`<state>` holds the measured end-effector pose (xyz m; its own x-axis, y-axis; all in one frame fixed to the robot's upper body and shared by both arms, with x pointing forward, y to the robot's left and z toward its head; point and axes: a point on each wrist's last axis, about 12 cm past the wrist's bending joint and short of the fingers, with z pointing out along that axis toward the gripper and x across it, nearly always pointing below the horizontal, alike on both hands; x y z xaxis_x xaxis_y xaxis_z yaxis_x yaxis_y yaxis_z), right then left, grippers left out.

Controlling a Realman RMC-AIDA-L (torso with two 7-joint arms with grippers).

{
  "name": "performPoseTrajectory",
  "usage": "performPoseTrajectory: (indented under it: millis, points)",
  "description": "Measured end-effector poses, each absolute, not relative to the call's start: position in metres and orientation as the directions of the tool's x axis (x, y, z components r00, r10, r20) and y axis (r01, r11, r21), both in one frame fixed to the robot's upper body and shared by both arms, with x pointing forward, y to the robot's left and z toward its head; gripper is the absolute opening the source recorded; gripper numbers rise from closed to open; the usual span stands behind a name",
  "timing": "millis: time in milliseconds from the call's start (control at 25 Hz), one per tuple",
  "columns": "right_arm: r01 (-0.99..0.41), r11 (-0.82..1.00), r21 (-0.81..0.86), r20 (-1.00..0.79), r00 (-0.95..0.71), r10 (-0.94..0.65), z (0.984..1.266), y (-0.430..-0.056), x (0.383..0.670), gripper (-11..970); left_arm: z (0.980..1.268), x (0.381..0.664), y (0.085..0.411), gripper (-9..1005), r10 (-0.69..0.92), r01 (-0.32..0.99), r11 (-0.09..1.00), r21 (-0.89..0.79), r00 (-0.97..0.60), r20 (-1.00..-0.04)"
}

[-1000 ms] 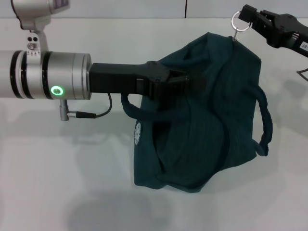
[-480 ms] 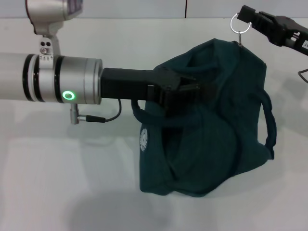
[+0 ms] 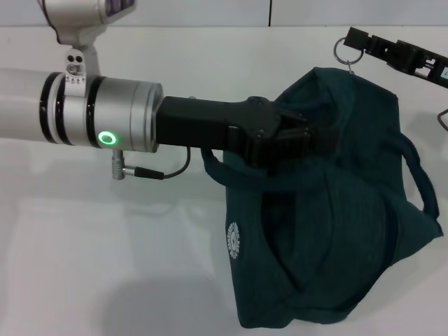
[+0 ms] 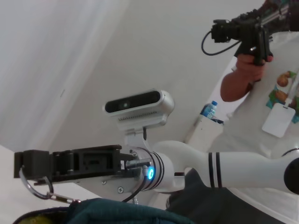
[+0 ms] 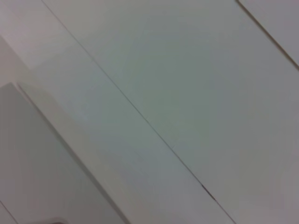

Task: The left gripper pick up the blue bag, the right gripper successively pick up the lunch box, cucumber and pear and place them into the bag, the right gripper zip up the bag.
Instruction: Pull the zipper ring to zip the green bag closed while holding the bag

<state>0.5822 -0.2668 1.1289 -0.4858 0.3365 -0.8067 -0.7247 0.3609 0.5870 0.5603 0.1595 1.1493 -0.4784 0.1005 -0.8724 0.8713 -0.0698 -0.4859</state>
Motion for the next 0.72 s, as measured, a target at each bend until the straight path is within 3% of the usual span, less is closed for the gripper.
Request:
performPoseTrajectory:
  millis: [400, 720]
  points:
    - [-0.723, 0.356, 0.592, -0.802, -0.482, 0.354, 1.128, -0.272, 0.578, 13, 1.151, 0.559, 0.151, 52, 0.131, 0.871, -0.098, -0.482, -0.469, -0.874]
    - [-0.703, 0.384, 0.599, -0.793, -0.453, 0.408, 1.125, -0.289, 0.569, 12, 1.145, 0.564, 0.173, 52, 0.039, 0.867, 0.008, -0.499, -0.499, -0.866]
